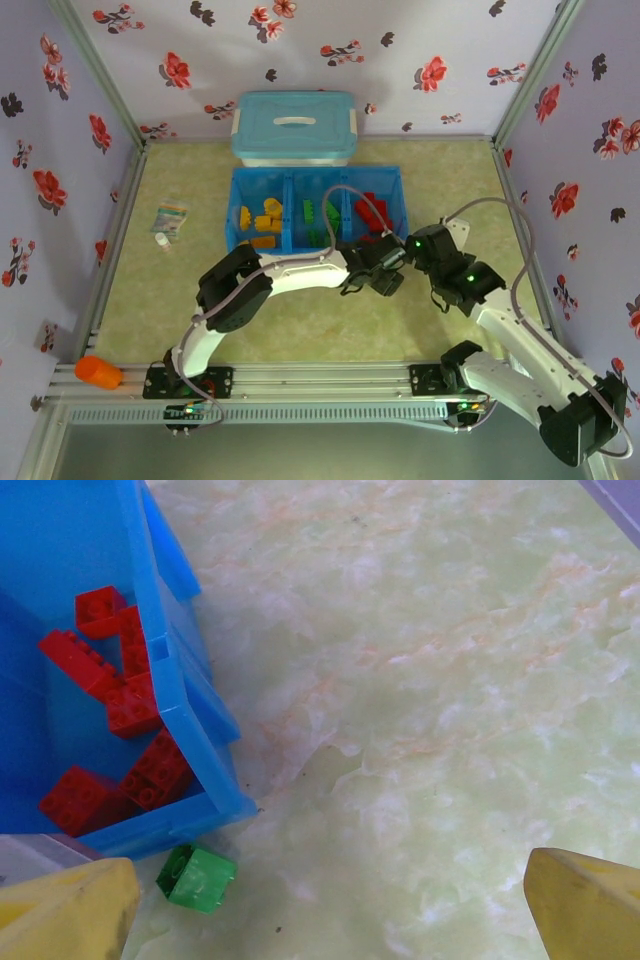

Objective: Sort the legos into containers by color
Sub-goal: Pick up the lego from the center of the table.

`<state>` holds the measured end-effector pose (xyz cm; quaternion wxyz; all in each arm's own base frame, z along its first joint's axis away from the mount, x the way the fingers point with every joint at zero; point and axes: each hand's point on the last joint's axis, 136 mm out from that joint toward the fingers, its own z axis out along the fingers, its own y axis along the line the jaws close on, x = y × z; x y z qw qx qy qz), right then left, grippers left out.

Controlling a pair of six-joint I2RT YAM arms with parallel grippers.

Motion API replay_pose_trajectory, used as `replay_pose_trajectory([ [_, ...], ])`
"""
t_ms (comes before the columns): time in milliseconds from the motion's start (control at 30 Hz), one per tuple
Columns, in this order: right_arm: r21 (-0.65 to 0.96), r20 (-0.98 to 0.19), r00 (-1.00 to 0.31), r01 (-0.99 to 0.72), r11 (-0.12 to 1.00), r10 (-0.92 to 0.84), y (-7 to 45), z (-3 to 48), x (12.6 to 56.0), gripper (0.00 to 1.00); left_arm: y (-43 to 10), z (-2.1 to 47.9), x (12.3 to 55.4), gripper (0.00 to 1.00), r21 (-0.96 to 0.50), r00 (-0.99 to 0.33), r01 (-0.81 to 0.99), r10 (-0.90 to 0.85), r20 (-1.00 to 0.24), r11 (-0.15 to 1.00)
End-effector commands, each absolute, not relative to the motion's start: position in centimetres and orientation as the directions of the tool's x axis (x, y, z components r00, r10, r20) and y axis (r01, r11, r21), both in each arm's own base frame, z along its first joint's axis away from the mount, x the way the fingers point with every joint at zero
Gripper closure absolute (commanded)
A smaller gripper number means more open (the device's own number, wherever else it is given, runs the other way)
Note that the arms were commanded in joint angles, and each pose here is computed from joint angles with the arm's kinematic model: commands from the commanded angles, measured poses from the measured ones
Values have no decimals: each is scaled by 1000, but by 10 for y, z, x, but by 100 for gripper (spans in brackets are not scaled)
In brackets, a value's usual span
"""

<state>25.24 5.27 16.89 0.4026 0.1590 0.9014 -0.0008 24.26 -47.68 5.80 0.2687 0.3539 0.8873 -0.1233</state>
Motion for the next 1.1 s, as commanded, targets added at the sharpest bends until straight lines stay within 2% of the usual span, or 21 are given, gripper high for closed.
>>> replay_pose_trajectory([
  [0,143,-743,-587,330,933,321,42,174,247,1,-482,50,246,27,-15,-597,711,592,-542,704],
  [600,191,-822,-420,432,881,384,-2,206,218,1,-492,19,257,35,7,-614,702,609,-503,712],
  [900,202,-826,-404,440,875,394,-6,208,213,1,-482,31,259,59,30,-612,685,597,-519,728],
  [1067,202,-827,-400,442,874,394,-7,209,212,0,-469,69,258,66,2,-607,662,538,-585,749],
])
